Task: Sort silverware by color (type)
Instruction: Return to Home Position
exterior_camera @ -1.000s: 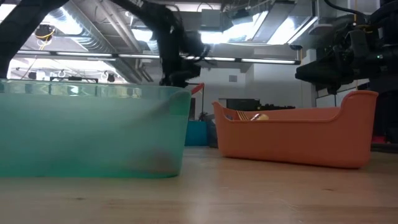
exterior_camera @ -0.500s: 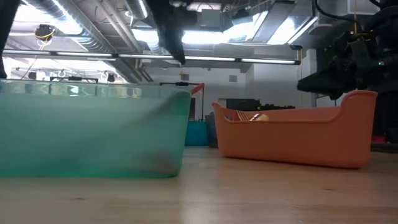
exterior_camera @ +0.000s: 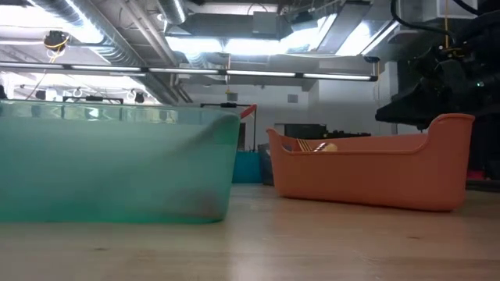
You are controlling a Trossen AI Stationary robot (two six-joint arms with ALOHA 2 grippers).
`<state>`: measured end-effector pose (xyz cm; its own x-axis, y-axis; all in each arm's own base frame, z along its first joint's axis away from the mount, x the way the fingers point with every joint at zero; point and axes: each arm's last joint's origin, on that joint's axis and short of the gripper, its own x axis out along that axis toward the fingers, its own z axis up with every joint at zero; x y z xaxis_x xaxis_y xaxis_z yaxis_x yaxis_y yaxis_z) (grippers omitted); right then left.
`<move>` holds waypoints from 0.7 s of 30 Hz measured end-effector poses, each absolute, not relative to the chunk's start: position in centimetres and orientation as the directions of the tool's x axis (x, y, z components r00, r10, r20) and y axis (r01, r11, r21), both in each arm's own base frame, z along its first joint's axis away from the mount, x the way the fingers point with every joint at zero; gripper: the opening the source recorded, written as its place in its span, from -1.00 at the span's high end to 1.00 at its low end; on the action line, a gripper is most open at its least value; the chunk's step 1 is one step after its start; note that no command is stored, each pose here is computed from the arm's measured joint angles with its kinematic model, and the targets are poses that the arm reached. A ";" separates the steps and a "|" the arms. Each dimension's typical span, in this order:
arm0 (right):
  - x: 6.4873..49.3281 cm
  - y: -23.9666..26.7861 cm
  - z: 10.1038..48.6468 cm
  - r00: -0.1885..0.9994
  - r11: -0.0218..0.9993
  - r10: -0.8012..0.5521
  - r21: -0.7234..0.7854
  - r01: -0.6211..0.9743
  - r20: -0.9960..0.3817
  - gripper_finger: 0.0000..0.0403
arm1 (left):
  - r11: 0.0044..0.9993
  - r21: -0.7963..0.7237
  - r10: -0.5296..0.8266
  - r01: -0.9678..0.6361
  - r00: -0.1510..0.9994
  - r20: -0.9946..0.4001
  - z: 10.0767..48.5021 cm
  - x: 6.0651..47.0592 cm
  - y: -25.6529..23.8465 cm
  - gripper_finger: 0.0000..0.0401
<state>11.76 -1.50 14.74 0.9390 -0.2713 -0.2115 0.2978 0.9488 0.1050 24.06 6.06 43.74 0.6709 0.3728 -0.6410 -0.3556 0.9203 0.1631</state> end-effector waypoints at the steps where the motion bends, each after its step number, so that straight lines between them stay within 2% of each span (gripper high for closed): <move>1: 11.8 -1.5 14.8 0.939 0.949 -0.271 0.106 0.298 -0.210 0.42 | 0.920 0.167 0.375 -0.353 0.679 -0.630 44.2 23.3 5.6 1.00; 5: 11.8 -1.5 14.8 0.939 0.949 -0.271 0.105 0.297 -0.210 0.42 | 0.927 0.154 0.367 -0.343 0.735 -0.571 45.0 20.1 3.6 1.00; 9: 11.8 -1.5 14.8 0.940 0.949 -0.271 0.105 0.297 -0.209 0.42 | 0.927 0.129 0.364 -0.352 0.760 -0.538 43.8 17.0 2.1 1.00; 21: 11.8 -1.5 14.8 0.940 0.949 -0.271 0.106 0.297 -0.208 0.42 | 0.961 0.025 0.265 -0.274 0.898 -0.352 35.1 11.8 0.2 1.00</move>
